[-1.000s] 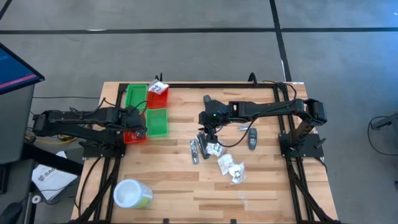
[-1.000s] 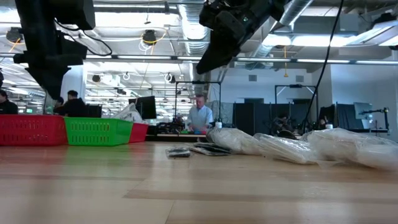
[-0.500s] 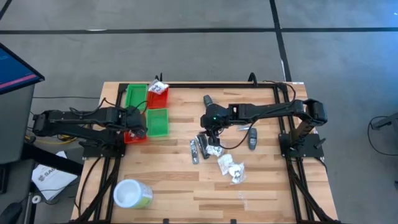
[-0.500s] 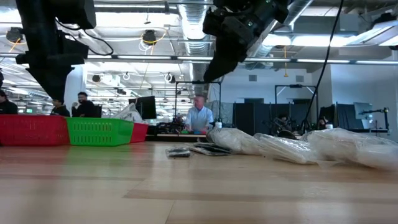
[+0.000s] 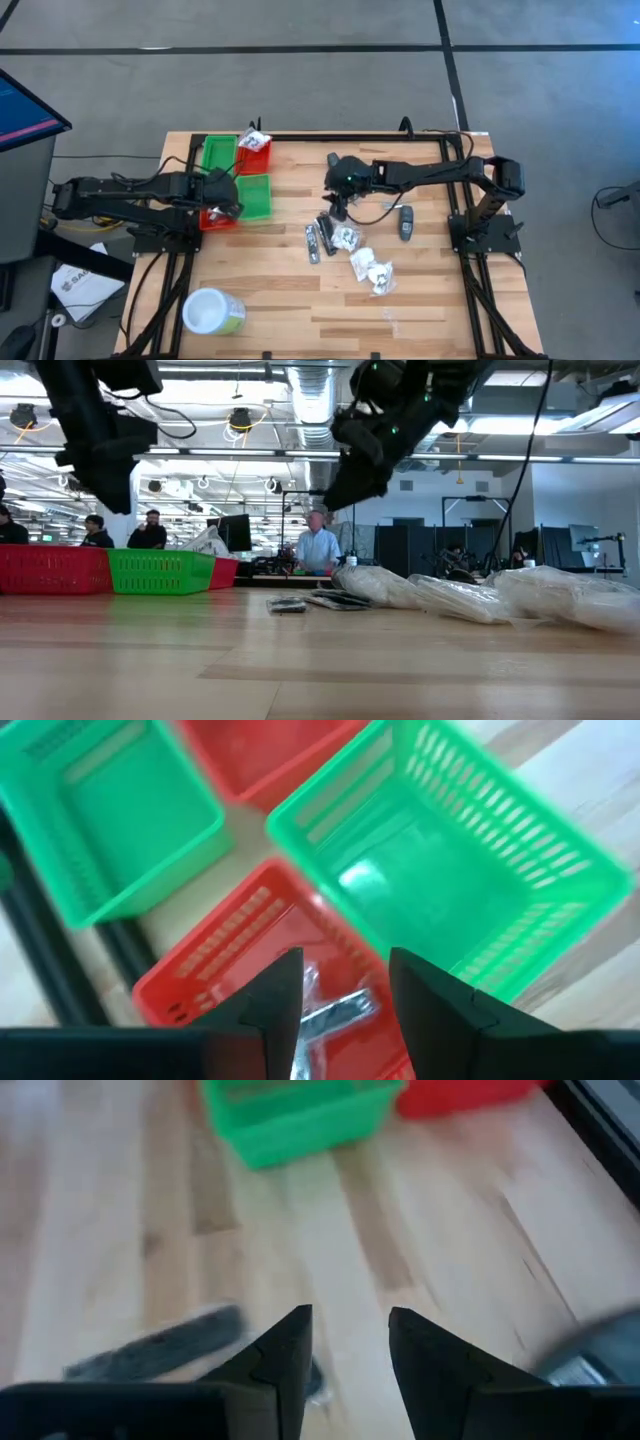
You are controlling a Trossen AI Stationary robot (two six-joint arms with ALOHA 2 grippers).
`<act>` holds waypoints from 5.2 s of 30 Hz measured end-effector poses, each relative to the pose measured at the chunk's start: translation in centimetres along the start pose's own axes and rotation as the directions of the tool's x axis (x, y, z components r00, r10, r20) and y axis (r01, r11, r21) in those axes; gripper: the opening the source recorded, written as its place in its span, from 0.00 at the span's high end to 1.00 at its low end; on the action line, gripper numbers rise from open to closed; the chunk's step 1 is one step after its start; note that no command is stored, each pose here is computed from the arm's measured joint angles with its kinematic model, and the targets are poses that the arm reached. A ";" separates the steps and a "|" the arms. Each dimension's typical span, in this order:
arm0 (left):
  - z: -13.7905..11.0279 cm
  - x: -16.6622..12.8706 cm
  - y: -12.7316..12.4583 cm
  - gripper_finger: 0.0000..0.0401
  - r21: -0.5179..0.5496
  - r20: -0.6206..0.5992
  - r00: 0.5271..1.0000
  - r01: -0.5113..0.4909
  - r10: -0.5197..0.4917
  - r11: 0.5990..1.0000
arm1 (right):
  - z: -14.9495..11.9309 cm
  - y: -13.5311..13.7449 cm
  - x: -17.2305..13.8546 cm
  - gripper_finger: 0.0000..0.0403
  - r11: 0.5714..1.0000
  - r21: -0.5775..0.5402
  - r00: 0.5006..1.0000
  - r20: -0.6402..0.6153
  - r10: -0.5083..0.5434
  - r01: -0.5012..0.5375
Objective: Pick & Place Travel size toiletries
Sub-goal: Put the left gray deodorant into the top green bin
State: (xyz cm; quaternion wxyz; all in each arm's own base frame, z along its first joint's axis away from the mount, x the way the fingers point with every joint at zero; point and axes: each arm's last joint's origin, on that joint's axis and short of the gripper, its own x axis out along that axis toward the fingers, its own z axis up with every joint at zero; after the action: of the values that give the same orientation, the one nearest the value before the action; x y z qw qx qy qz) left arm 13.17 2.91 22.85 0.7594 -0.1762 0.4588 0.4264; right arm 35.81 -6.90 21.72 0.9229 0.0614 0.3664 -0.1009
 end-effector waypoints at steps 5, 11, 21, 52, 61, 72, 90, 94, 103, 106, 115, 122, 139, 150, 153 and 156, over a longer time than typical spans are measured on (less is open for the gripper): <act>0.9 -0.4 -0.5 0.65 0.025 0.110 0.990 0.081 -0.083 0.996 | -0.7 -3.2 0.3 0.67 0.990 0.125 0.998 -0.007 -0.067 0.067; 2.4 -1.0 -1.5 0.64 0.069 0.263 0.946 0.177 -0.189 0.982 | -1.7 -5.8 0.8 0.59 0.970 0.215 0.992 0.041 -0.123 0.111; 3.2 -1.3 -1.9 0.65 0.097 0.336 0.913 0.211 -0.231 0.973 | -2.7 -8.0 3.9 0.34 0.953 0.267 0.986 0.044 -0.161 0.144; 3.4 -1.4 -2.0 0.65 0.093 0.350 0.905 0.222 -0.240 0.971 | -3.2 -11.6 5.0 0.31 0.883 0.374 0.957 -0.061 -0.282 0.284; 3.4 -1.4 -2.0 0.65 0.090 0.357 0.902 0.226 -0.244 0.970 | -3.1 -11.2 5.3 0.31 0.856 0.409 0.945 -0.050 -0.324 0.316; 3.5 -1.5 -2.0 0.65 0.089 0.359 0.901 0.228 -0.245 0.969 | -3.1 -10.1 5.7 0.31 0.848 0.392 0.929 -0.050 -0.368 0.357; 3.5 -1.5 -2.0 0.65 0.086 0.358 0.901 0.229 -0.245 0.969 | -3.1 -9.9 5.7 0.31 0.847 0.391 0.927 -0.051 -0.371 0.361; 3.5 -1.5 -2.0 0.65 0.086 0.358 0.901 0.229 -0.245 0.970 | -3.1 -9.9 5.7 0.31 0.834 0.412 0.923 -0.053 -0.381 0.368; 3.5 -1.5 -2.0 0.65 0.086 0.358 0.901 0.229 -0.245 0.970 | -3.1 -9.2 5.8 0.31 0.834 0.405 0.922 -0.063 -0.382 0.374; 3.4 -1.5 -2.0 0.65 0.086 0.358 0.901 0.229 -0.245 0.970 | -3.4 -9.1 6.2 0.31 0.826 0.397 0.911 -0.077 -0.405 0.401; 3.4 -1.4 -2.1 0.65 0.087 0.356 0.901 0.231 -0.247 0.969 | -3.6 -8.6 6.4 0.31 0.810 0.401 0.898 -0.086 -0.432 0.428; 3.4 -1.4 -2.1 0.65 0.087 0.357 0.901 0.231 -0.247 0.969 | -3.8 -8.4 6.4 0.31 0.784 0.446 0.896 -0.114 -0.430 0.433; 3.4 -1.5 -2.1 0.65 0.087 0.358 0.901 0.229 -0.245 0.970 | -5.8 -7.5 9.3 0.31 0.759 0.490 0.900 -0.163 -0.404 0.429; 3.4 -1.5 -2.1 0.65 0.088 0.358 0.901 0.229 -0.246 0.969 | -5.8 -7.0 9.7 0.32 0.766 0.449 0.886 -0.172 -0.431 0.460; 3.4 -1.5 -2.1 0.65 0.089 0.358 0.901 0.230 -0.246 0.969 | -5.8 -7.0 9.6 0.34 0.769 0.440 0.884 -0.175 -0.434 0.464; 3.4 -1.5 -2.1 0.65 0.089 0.358 0.901 0.229 -0.246 0.969 | -5.8 -7.0 9.6 0.41 0.771 0.433 0.883 -0.179 -0.434 0.466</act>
State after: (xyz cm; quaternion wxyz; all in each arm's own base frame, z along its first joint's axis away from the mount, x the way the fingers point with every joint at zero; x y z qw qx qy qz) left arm 16.39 3.27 25.60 0.8816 -0.1312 0.2935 0.3455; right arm 37.18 -13.99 10.61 0.8166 0.1941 0.3668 -0.4011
